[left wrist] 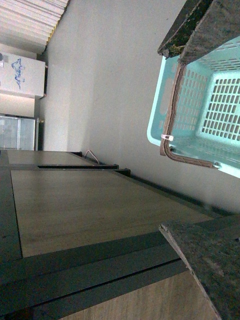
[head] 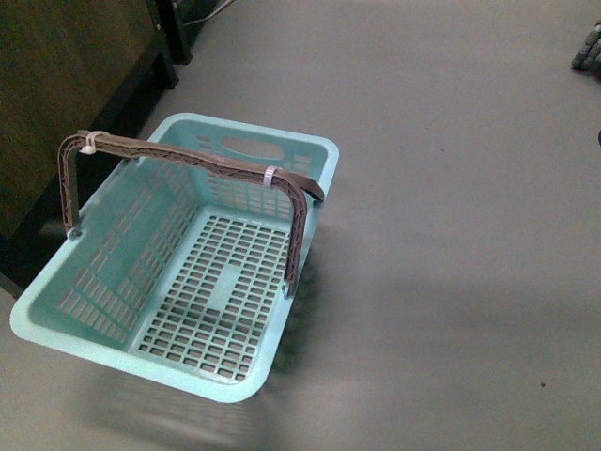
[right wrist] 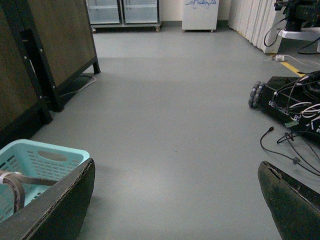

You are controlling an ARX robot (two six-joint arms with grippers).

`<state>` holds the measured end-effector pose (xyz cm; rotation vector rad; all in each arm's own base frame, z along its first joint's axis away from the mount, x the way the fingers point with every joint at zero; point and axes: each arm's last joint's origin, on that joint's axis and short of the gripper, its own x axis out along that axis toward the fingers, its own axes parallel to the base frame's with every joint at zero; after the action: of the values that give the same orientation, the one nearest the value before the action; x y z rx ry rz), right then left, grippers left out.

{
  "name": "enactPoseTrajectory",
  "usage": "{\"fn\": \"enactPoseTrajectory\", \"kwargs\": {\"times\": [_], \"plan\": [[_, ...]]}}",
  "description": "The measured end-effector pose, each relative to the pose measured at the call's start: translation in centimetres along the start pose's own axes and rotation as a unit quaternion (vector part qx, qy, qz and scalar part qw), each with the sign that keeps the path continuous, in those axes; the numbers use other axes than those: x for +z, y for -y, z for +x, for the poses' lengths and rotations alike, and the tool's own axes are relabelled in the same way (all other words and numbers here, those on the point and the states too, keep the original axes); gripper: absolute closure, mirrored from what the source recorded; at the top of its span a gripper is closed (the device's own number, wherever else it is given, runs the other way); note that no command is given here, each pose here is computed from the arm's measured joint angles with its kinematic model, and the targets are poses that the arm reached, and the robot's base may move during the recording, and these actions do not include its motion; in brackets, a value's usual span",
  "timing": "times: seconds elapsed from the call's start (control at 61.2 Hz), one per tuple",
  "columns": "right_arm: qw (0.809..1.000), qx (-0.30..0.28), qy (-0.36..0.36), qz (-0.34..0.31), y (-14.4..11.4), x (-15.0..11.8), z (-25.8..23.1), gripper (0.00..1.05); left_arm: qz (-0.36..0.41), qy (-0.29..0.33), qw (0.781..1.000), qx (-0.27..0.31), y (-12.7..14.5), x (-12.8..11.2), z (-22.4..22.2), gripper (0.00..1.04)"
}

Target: Pick lemon and mango into basket

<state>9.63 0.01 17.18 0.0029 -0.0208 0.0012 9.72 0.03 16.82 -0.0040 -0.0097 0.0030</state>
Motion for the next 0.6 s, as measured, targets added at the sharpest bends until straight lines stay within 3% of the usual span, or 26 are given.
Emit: {"fn": "enactPoseTrajectory", "kwargs": {"times": [0.604], "plan": [[1.000, 0.000, 0.000, 0.000, 0.00, 0.00, 0.00, 0.09, 0.000, 0.000, 1.000, 0.000, 0.00, 0.00, 0.00, 0.07]]}}
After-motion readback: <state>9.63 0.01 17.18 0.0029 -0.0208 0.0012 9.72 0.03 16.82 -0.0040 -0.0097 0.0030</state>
